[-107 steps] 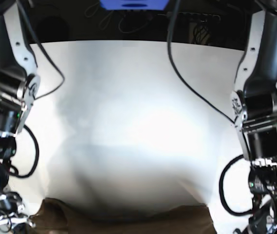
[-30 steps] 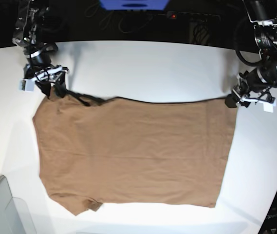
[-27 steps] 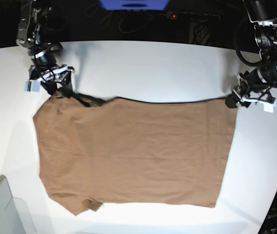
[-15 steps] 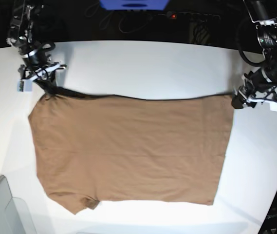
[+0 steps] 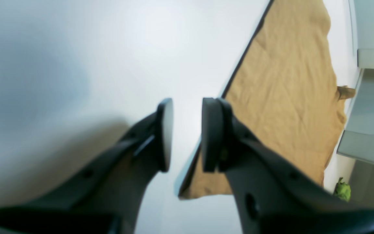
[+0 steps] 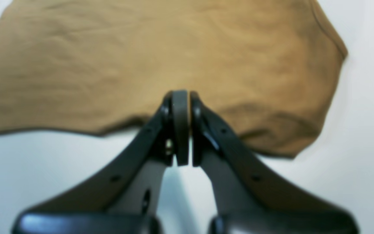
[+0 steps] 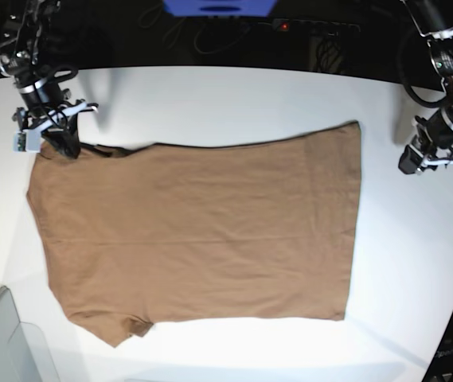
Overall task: Layout the t-shirt on the table in an organized manner, then fold the t-shirt properly
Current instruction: 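Grasp the shirt collar edge with both grippers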
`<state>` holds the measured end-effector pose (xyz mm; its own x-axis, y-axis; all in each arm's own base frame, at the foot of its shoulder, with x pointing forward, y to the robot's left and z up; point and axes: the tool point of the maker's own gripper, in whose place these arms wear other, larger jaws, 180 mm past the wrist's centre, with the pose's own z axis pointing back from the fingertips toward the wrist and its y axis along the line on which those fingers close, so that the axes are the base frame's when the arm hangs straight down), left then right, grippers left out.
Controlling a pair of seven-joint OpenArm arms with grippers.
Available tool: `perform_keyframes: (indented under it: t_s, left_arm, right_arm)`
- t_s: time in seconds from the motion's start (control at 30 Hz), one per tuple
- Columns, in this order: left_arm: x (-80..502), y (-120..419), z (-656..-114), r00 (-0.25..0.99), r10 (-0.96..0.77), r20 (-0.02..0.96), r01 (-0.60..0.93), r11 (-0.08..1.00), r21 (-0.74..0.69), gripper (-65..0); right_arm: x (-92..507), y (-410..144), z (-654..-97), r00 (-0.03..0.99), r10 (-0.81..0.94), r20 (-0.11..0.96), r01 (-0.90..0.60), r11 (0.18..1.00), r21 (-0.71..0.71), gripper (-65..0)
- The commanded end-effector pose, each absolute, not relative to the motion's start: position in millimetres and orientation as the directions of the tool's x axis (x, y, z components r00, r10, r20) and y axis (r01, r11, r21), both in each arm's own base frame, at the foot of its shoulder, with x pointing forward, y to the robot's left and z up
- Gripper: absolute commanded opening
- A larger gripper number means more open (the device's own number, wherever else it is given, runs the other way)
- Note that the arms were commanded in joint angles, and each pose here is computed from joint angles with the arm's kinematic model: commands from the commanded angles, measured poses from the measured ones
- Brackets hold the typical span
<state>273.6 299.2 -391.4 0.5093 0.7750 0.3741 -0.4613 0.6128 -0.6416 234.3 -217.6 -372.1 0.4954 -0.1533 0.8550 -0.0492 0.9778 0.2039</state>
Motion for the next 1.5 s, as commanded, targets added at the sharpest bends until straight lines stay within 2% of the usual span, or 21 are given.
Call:
perform_keyframes:
  t_s: [0.0, 0.1, 0.23, 0.33, 0.4, 0.47, 0.57, 0.7, 0.83, 1.0, 1.13, 1.3, 1.47]
  left_arm:
    - [282.5, 301.9, -375.1, 0.491, 0.776, 0.396, -0.429, 0.611, -0.666, -50.2]
    - [294.5, 287.8, -348.6, 0.479, 0.764, 0.432, -0.350, 0.617, -0.705, -50.2]
    - [311.8, 248.0, -302.1, 0.449, 0.774, 0.447, -0.190, 0.572, -0.798, -50.5]
    - [327.6, 195.4, -288.3, 0.514, 0.718, 0.470, -0.079, 0.585, -0.807, -50.8]
    - [333.6, 154.4, -299.0, 0.592, 0.650, 0.476, -0.041, 0.614, -0.788, -54.9]
    - [330.0, 115.6, -315.6, 0.667, 0.561, 0.490, -0.007, 0.662, -0.749, -63.7]
    - [328.3, 85.5, -331.9, 0.713, 0.454, 0.534, 0.028, 0.743, -0.669, -64.4]
    - [324.2, 90.1, -366.3, 0.741, 0.364, 0.564, -0.019, 0.851, -0.525, -65.0]
    - [315.0, 107.4, -397.4, 0.783, 0.318, 0.534, -0.064, 0.896, -0.440, -65.0]
    - [306.1, 126.9, -421.8, 0.819, 0.297, 0.490, -0.098, 0.915, -0.392, -65.0]
    - [307.1, 150.7, -438.6, 0.795, 0.320, 0.515, -0.140, 0.924, -0.357, -65.0]
    - [301.6, 159.4, -454.2, 0.801, 0.331, 0.498, -0.171, 0.925, -0.340, -65.0]
    - [300.3, 158.9, -455.7, 0.803, 0.332, 0.494, -0.173, 0.924, -0.341, -65.0]
  right_arm:
    - [238.1, -221.6, -364.3, 0.465, -0.153, 0.872, -0.057, 0.978, 0.202, -65.0]
    - [235.8, -228.2, -370.7, 0.481, -0.153, 0.863, -0.044, 0.979, 0.198, -65.0]
    - [235.4, -233.9, -370.6, 0.491, -0.129, 0.861, -0.053, 0.983, 0.177, -65.0]
    - [233.0, -237.7, -377.8, 0.507, -0.135, 0.851, -0.041, 0.983, 0.181, -65.0]
    - [236.7, -241.7, -376.4, 0.504, -0.125, 0.854, -0.045, 0.984, 0.170, -65.0]
    - [234.6, -243.8, -381.0, 0.516, -0.128, 0.847, -0.039, 0.984, 0.172, -65.0]
    - [233.5, -244.7, -384.2, 0.522, -0.133, 0.843, -0.033, 0.984, 0.176, -65.0]
    - [233.5, -245.2, -384.0, 0.521, -0.133, 0.843, -0.032, 0.984, 0.175, -64.4]
    - [231.8, -255.8, -382.1, 0.509, -0.149, 0.848, 0.003, 0.985, 0.171, -53.0]
    - [235.1, -280.2, -385.4, 0.460, -0.247, 0.853, 0.132, 0.969, 0.210, -38.6]
    - [234.3, -290.7, -396.7, 0.462, -0.288, 0.839, 0.180, 0.956, 0.229, -30.1]
    - [235.6, -286.4, -400.3, 0.466, -0.297, 0.833, 0.178, 0.954, 0.241, -29.2]
    - [239.7, -257.6, -408.9, 0.506, -0.279, 0.816, 0.107, 0.959, 0.262, -29.2]
